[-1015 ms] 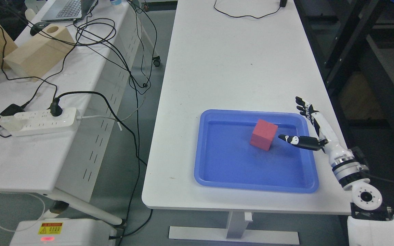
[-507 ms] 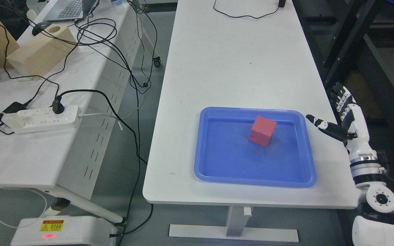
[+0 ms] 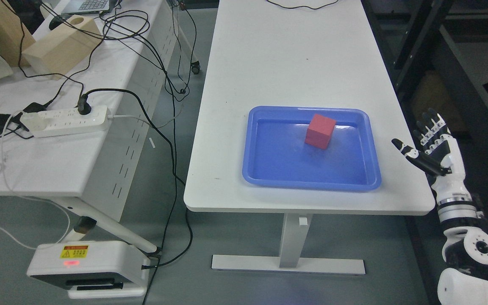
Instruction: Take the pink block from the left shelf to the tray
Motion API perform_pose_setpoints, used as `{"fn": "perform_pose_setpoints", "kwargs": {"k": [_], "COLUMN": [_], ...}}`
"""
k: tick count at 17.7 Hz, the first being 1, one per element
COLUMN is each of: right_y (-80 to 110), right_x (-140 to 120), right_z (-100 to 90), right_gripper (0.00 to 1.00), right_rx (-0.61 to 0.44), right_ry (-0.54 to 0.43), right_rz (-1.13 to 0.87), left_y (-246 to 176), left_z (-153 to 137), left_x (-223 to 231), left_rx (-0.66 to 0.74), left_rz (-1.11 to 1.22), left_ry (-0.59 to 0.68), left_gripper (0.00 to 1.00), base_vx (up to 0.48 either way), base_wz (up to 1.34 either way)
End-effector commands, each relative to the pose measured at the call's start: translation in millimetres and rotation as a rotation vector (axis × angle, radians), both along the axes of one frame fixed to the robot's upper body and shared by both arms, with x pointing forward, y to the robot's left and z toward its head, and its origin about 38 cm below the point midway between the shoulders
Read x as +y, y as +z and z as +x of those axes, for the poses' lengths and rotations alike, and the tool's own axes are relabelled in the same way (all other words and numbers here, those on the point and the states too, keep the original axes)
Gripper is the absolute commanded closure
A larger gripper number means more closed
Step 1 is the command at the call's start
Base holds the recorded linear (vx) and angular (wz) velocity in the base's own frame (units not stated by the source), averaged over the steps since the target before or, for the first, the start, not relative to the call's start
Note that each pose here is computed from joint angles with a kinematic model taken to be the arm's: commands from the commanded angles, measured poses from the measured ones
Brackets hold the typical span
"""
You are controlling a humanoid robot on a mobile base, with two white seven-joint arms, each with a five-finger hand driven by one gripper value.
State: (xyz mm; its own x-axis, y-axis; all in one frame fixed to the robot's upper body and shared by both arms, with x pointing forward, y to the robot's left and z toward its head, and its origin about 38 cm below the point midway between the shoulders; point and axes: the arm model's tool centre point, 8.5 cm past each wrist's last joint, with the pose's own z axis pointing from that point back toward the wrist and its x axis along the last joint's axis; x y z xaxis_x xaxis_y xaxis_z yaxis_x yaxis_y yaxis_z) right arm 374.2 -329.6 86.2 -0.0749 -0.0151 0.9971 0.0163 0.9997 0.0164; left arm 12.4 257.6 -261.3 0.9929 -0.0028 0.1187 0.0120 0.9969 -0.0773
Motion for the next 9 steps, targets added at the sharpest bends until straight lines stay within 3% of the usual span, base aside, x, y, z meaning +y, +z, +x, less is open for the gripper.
{"fn": "perform_pose_setpoints", "kwargs": {"k": [1,6,9], "right_y": [3.5,4.4,4.5], "right_x": [0,22,31], "right_z": [1.4,2.9,5.9], "right_gripper": [0.01,0.01,0.01], "right_rx": [0.009,-0.019,-0.035], "right_ry": [0.069,0.169,0.154], "right_rz": [-0.030,-0.054,-0.021], "left_y": [0,0,0], "left_z": [-7,-7,-7], "left_x": [11,11,11], "left_rx": [0.003,0.003,0.003], "left_rz": [0.015,0.015,0.015], "left_ry": [0.000,0.000,0.000], "left_gripper": [0.00,0.00,0.00], "base_vx": [-0.261,-0.234,-0.178], "base_wz": [0.04,-0.02,-0.08]}}
